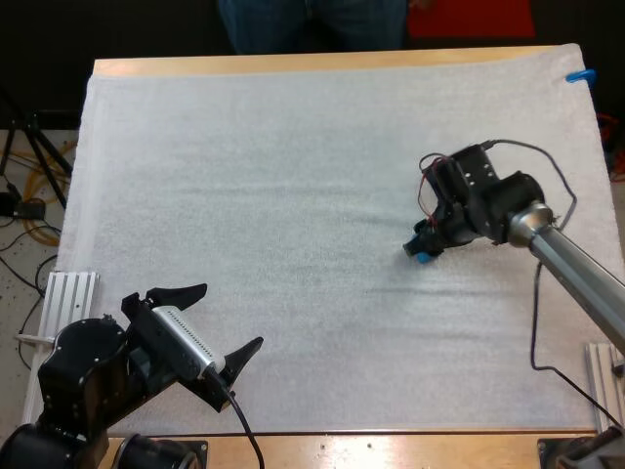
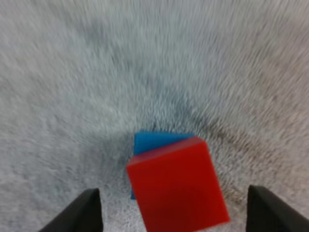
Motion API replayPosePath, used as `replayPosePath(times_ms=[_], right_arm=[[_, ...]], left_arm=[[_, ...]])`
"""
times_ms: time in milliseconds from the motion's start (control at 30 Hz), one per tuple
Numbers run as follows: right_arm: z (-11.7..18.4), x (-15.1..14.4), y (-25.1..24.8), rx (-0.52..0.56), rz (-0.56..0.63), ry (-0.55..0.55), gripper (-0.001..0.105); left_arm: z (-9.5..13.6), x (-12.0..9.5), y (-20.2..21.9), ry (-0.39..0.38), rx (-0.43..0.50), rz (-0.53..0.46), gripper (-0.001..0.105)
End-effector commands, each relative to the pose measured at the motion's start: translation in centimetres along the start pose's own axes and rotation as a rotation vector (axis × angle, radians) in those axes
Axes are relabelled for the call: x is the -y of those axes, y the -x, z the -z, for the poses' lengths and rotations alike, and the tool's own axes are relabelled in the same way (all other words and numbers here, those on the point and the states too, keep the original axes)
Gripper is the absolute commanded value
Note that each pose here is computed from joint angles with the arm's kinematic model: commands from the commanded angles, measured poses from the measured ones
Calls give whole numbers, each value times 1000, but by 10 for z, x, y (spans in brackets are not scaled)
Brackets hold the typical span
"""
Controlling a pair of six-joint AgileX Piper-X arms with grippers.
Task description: Stack red cube on blue cube
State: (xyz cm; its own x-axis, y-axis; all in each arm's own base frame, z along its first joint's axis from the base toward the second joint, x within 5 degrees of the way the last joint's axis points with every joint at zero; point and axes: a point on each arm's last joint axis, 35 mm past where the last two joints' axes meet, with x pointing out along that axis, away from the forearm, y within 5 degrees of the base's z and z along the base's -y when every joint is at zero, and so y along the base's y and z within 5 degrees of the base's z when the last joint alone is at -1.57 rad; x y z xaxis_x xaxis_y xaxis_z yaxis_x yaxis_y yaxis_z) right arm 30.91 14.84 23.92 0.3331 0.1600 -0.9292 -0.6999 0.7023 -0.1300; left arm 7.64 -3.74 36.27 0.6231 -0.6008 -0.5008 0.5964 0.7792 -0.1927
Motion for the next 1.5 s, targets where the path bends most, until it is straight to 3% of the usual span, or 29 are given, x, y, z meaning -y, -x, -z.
replayPosePath(times_ms=[0, 267, 367, 633, 900, 1000, 1233, 1467], right_arm=[[-3, 2, 18, 54, 21, 1, 59], [1, 1, 70, 190, 74, 3, 59], [4, 9, 80, 223, 97, -45, 59], [31, 51, 105, 252, 195, -215, 59], [70, 77, 151, 315, 312, -346, 59], [86, 79, 171, 332, 352, -368, 59], [117, 68, 207, 382, 449, -411, 59], [153, 27, 215, 443, 484, -423, 59]], left_arm=[[-1, 1, 2, -2, 3, 10, 87], [-5, -1, -3, 11, 9, 9, 87], [-10, -6, -13, 27, -9, 7, 87], [-34, -23, -34, 22, 28, -155, 87], [-49, -58, -14, 138, 105, -391, 87], [-50, -58, -3, 154, 139, -428, 87], [-45, -44, 12, 145, 175, -420, 87], [-33, -25, 30, 140, 199, -422, 87]])
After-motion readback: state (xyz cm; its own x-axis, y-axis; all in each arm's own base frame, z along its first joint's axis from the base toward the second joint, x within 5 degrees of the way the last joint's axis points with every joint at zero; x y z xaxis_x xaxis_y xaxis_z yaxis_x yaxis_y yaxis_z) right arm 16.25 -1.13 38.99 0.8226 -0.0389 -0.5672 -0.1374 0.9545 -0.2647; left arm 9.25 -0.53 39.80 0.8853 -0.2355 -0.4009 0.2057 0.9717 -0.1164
